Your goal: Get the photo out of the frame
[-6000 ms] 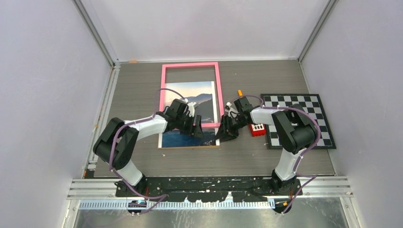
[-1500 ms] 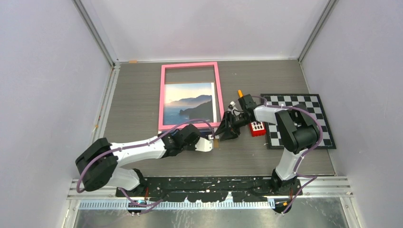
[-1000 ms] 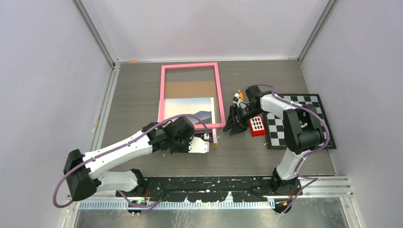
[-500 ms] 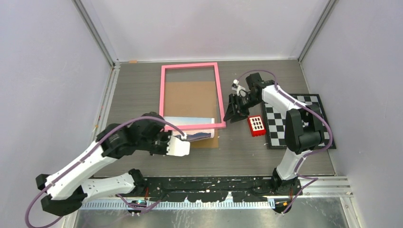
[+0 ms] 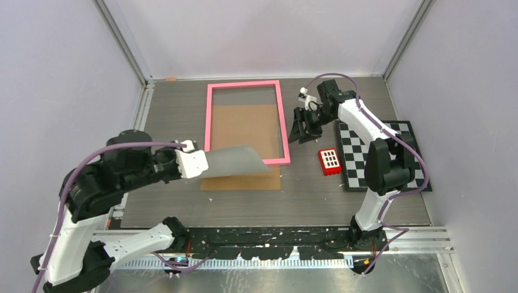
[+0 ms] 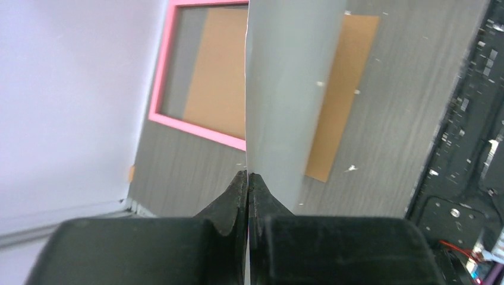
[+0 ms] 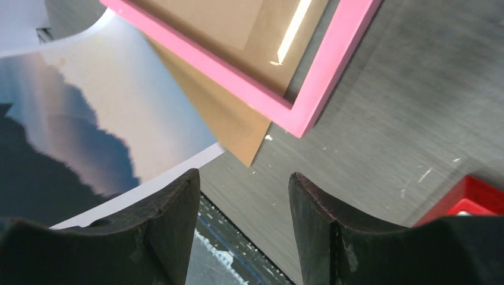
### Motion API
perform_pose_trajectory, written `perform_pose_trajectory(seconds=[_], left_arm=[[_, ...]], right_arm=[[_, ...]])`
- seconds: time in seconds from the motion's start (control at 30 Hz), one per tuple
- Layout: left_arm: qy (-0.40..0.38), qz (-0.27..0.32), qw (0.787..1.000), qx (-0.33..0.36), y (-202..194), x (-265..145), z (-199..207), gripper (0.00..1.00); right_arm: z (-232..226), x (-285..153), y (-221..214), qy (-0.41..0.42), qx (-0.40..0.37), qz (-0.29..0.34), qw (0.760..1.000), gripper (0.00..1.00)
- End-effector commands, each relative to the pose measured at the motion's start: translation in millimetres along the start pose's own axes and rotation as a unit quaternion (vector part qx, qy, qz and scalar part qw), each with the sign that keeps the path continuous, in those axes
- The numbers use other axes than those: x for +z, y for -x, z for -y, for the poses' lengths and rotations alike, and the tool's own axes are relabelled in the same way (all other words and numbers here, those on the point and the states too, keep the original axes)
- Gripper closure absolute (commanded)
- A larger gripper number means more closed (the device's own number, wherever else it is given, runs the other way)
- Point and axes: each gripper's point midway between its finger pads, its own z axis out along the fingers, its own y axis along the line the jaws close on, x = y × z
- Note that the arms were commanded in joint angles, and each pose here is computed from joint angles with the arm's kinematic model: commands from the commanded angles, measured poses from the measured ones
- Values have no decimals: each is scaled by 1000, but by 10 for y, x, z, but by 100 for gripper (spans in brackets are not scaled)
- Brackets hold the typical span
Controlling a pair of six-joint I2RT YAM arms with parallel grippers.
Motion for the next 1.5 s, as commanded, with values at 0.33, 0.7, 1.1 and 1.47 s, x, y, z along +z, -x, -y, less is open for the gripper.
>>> perform_pose_trajectory(seconds=[0.33,0.7,1.1,1.47], left_arm=[[292,-32,955,-33,171,-73,-1545,100],[401,-47,915,-3,320,373,-2719,100],[368,-20,930,-12,65,1174,-2898,100],[273,-4,957,-94,-139,1529,-2237,100]], right_arm=[[460,209,904,-94,36,72,992,36],[594,735,871,-55,77,32,995,39],[600,978,216,-38,94,-28,994,53],[309,1037,-418,-40,22,-96,994,72]])
